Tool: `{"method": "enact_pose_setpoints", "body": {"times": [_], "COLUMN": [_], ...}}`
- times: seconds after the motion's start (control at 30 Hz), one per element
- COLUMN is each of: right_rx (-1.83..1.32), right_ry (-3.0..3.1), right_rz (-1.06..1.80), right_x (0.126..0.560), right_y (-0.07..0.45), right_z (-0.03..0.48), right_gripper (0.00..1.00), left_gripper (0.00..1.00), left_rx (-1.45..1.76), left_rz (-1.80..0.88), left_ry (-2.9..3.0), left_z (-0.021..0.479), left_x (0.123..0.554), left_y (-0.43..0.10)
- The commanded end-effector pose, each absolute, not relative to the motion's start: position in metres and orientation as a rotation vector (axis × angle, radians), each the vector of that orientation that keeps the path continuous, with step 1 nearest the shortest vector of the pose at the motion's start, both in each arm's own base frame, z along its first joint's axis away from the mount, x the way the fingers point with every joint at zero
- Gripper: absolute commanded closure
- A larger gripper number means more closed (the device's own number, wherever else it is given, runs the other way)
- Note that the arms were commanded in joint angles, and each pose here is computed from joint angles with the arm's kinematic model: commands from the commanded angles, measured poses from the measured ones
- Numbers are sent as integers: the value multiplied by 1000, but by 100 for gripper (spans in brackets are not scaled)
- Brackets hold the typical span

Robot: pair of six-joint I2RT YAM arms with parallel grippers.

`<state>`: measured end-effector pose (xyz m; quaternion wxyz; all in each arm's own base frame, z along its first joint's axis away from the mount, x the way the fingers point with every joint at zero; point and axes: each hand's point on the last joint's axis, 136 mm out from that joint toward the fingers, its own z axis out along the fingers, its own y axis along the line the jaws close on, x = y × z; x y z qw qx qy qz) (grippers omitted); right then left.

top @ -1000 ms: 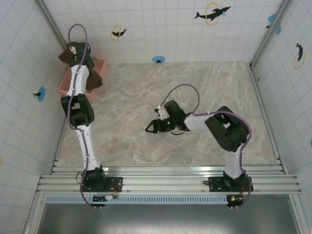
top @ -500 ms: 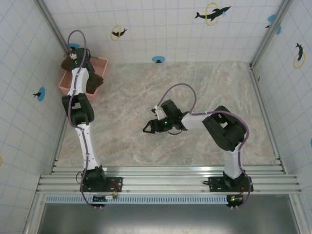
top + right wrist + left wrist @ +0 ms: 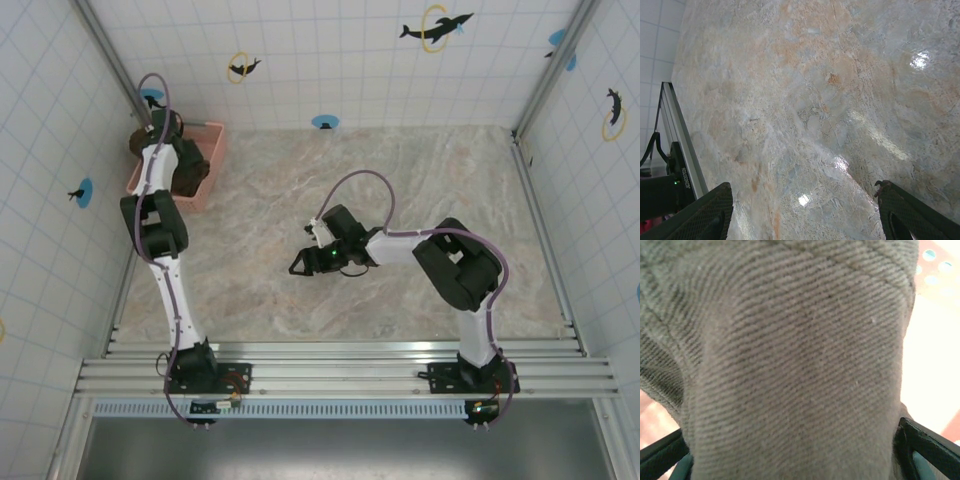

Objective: Roll up the long pants

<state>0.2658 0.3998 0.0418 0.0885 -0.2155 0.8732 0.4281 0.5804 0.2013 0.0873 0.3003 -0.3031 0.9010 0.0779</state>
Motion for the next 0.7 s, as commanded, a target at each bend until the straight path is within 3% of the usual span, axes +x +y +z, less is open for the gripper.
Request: {"method": "enact_pose_setpoints", "body": {"times": [0.0, 0.1, 0.2, 0.4, 0.53, 0.67], "right_rx": [-649, -655, -668, -716, -724, -735], "right_ry": [2667, 2667, 2663, 2646, 2628, 2584], "right_rz": [1216, 1209, 1215, 1216, 1225, 1211], "right_x": [257, 255, 255, 258, 260, 265], "right_y": [396, 398, 403, 414, 419, 419], "right_z": [33, 34, 37, 48, 55, 68], "right_gripper": [21, 21, 21, 21, 21, 21], "left_gripper": [2, 2, 3, 3, 3, 2], "left_rx": [-744, -764, -812, -815, -788, -712], "left_rz": [130, 162, 67, 38, 21, 28], "left_ry": [2372, 2435, 2577, 2658, 2661, 2575], "left_z": [135, 113, 58, 20, 31, 77], "left_x": [571, 561, 554, 548, 551, 547], "left_y": [188, 189, 182, 176, 173, 172]}}
